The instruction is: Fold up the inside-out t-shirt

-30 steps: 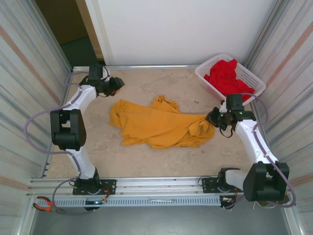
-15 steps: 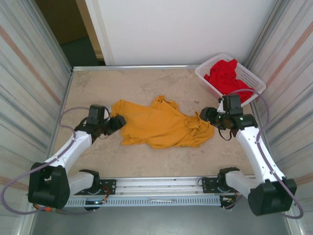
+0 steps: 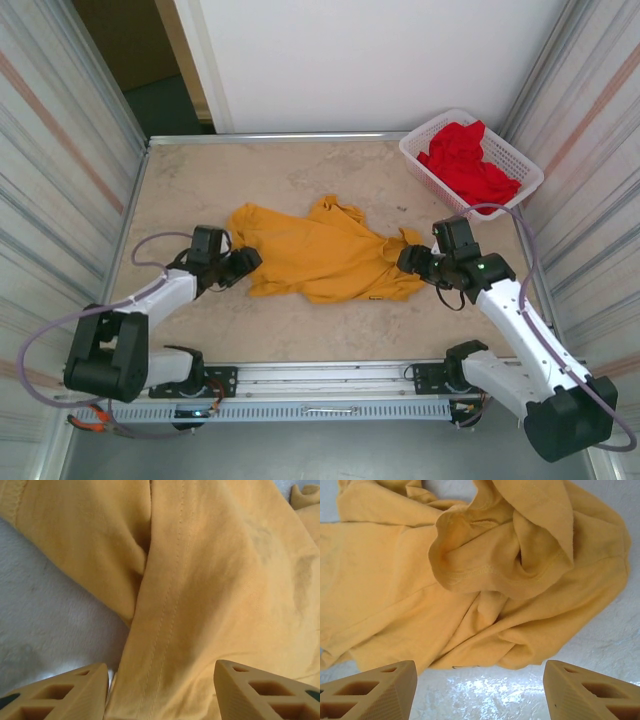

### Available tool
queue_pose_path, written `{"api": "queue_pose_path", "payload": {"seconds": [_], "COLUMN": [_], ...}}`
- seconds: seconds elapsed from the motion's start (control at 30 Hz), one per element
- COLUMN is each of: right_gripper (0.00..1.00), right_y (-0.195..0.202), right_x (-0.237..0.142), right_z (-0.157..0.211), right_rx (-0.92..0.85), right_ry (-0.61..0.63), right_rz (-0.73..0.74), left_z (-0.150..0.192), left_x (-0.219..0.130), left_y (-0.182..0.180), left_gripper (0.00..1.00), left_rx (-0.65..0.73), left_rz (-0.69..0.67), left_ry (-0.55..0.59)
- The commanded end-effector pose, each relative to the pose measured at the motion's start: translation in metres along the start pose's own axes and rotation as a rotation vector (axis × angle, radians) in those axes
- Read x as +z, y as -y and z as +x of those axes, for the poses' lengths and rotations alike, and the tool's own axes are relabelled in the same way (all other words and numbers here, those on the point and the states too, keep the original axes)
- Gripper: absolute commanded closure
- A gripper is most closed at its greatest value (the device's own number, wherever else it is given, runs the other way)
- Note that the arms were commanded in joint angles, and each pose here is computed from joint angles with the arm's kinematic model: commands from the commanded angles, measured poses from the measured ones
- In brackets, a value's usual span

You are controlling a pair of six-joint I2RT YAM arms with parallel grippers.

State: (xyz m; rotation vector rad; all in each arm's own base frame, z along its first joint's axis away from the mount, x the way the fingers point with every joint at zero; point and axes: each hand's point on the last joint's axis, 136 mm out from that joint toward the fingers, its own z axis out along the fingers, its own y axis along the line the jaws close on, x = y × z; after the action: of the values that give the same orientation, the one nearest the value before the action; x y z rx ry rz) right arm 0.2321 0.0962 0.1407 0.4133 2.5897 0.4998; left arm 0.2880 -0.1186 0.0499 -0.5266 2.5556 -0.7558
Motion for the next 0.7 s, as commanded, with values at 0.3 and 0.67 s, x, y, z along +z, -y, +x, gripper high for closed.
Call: {"api": "queue_pose_path", "payload": {"seconds": [0.3,0.67], "right_gripper": [0.31,0.34], "right_y": [-0.005,0.01], "right_x": [0.023,0.045], "right_z": [-0.041,-0.052], "right_rx": [-0.1,-0.123], "right_ry": [0.02,-0.02], "right_rz": [0.125,0.222], "left_z": [-0.026,-0.047], "left_x": [-0.014,-0.045], "left_y": [0.019,0.04], "left_gripper": [1.0,1.0], "left_rx": [0.055,0.063], "left_rz": [0.038,0.097], "left_ry": [0.071,0.114]}}
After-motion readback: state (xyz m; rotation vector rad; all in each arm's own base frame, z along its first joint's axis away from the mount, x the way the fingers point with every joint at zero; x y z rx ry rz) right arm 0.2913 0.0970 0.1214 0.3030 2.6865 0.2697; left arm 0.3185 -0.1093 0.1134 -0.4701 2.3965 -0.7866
